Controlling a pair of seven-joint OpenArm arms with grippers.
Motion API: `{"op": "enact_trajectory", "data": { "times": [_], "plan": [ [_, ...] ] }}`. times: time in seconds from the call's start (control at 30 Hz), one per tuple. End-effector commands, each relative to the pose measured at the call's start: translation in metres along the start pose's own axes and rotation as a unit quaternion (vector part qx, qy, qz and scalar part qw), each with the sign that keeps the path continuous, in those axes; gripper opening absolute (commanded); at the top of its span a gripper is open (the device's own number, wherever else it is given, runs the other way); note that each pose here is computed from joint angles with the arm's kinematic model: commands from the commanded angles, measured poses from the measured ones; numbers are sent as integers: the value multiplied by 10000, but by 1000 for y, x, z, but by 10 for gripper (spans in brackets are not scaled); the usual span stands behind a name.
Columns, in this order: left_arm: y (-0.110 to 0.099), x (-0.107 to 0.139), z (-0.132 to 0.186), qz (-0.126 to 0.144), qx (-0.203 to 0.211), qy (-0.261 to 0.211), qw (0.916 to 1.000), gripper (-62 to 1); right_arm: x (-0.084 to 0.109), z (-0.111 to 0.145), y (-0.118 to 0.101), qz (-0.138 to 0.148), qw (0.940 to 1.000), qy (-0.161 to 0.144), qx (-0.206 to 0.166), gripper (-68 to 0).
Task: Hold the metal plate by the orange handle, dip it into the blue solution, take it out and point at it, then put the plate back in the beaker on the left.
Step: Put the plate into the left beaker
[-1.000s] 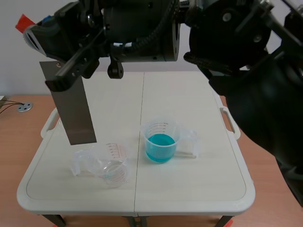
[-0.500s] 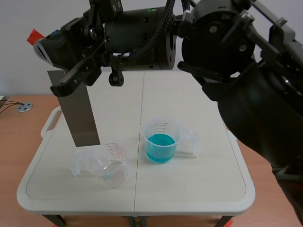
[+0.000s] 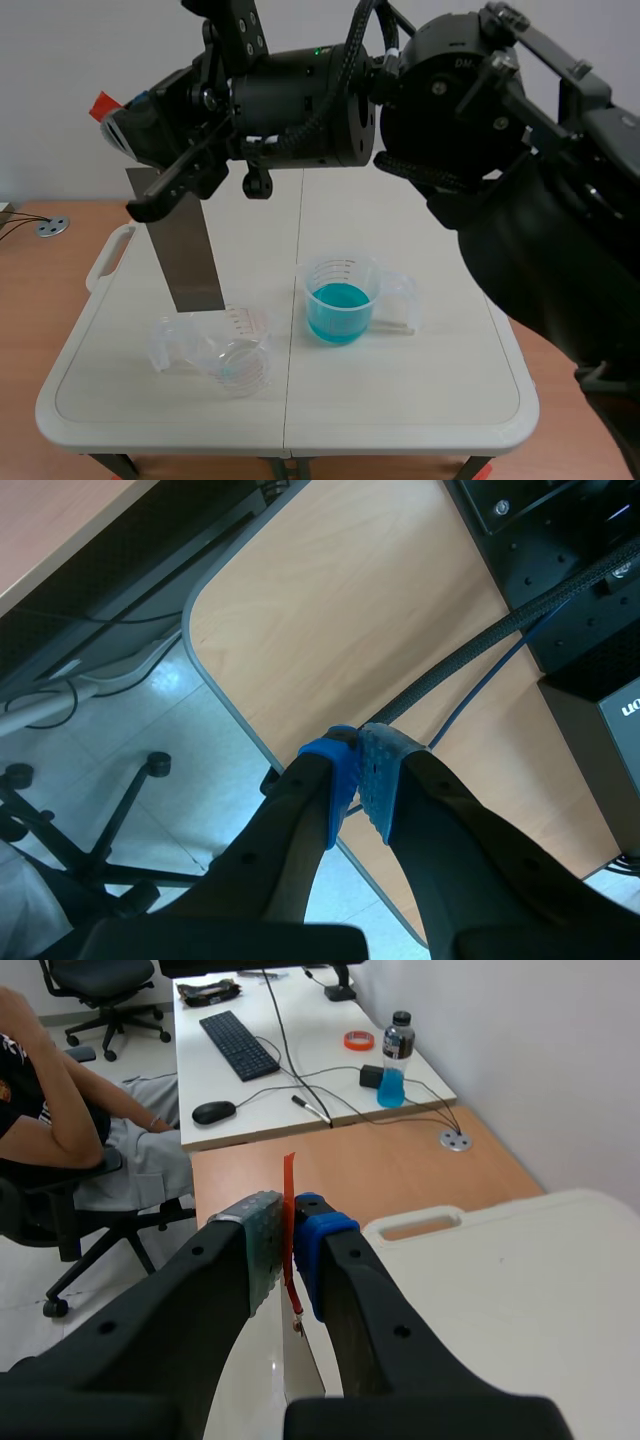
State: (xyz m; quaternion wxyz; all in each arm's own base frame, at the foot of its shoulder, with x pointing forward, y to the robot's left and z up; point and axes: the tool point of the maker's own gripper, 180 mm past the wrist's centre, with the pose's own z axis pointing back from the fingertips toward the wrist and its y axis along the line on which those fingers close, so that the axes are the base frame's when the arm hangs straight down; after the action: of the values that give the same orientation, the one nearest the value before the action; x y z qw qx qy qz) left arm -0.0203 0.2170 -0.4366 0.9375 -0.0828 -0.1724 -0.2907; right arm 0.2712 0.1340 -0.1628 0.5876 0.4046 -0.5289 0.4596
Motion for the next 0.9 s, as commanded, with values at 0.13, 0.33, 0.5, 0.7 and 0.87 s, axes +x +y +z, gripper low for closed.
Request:
{"op": "enact_trajectory", "data": {
  "times": [0.13, 0.33, 0.5, 0.7, 0.87],
  "plan": [
    [-1, 3, 1, 18, -10, -57, 10000, -593, 1, -2, -5, -84, 9999, -83, -21, -662],
    [-1, 3, 1, 20, -10, -59, 10000, -593, -10, -3, -10, -222, 9997, 11, -61, -662],
    [-1, 3, 1, 20, -10, -59, 10000, -593, -21, -4, -14, -377, 9992, 85, -97, -662],
    [-1, 3, 1, 20, -10, -57, 10000, -593, -35, -6, -19, -589, 9980, 157, -148, -662],
    [-1, 3, 1, 20, -10, -55, 10000, -593, -46, -9, -21, -765, 9967, 219, -175, -662]
  ]
}}
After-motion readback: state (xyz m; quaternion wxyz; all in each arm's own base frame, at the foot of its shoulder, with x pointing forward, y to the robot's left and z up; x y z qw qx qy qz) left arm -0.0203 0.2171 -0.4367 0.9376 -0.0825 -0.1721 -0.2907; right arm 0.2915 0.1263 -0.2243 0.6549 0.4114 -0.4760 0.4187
